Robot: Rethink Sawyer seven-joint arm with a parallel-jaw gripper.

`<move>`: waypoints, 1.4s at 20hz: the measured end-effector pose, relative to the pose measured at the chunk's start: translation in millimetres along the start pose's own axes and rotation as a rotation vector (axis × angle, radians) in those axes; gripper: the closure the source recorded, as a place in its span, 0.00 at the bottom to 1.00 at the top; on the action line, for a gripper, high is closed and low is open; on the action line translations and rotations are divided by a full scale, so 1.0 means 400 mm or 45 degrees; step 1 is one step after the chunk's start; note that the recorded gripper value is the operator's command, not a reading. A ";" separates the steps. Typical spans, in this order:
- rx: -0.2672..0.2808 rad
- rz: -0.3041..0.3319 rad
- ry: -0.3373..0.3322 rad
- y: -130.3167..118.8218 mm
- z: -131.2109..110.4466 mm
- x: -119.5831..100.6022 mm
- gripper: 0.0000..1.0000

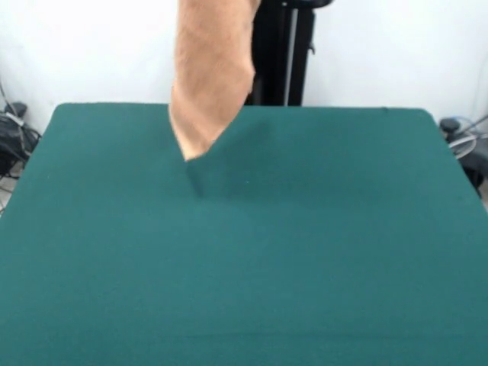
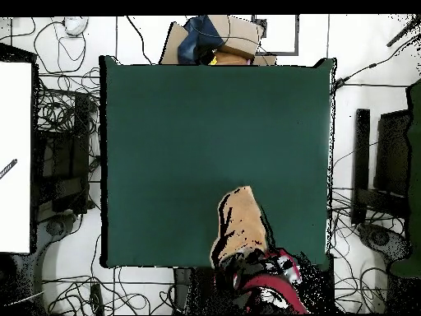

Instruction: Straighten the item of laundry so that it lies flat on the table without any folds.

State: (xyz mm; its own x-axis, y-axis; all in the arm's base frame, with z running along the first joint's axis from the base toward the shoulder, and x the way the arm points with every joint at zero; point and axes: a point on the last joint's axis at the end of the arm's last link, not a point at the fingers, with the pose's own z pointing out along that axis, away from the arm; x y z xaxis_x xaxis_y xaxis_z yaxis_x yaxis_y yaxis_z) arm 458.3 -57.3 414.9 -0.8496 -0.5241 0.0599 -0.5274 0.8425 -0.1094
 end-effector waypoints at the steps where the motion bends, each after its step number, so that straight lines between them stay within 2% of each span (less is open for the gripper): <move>1: -0.019 0.001 0.015 0.017 -0.013 0.007 1.00; 5: -0.120 -0.023 0.081 0.073 -0.042 0.028 1.00; 6: -0.196 -0.065 0.125 0.095 -0.043 0.037 1.00; 8: -0.247 -0.098 0.149 0.103 -0.039 0.041 1.00; 9: -0.324 -0.149 0.175 0.109 -0.026 0.045 1.00; 11: -0.387 -0.192 0.186 0.107 -0.008 0.047 1.00; 13: -0.493 -0.272 0.199 0.097 0.042 0.051 1.00; 15: -0.631 -0.372 0.209 0.076 0.118 0.054 1.00; 17: -0.718 -0.438 0.222 0.065 0.170 0.054 1.00; 18: -0.792 -0.483 0.241 0.061 0.214 0.056 1.00; 20: -0.886 -0.522 0.272 0.064 0.262 0.058 1.00; 21: -0.957 -0.542 0.299 0.071 0.291 0.061 1.00; 24: -1.096 -0.588 0.354 0.093 0.332 0.064 1.00; 26: -1.168 -0.602 0.378 0.104 0.346 0.067 1.00; 28: -1.201 -0.605 0.387 0.108 0.353 0.069 1.00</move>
State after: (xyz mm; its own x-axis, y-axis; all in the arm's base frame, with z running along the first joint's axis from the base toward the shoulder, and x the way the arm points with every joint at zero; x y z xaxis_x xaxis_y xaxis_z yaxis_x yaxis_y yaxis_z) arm 413.2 -52.9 271.7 -0.4560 -0.8770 0.1513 -0.4846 0.3873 0.7843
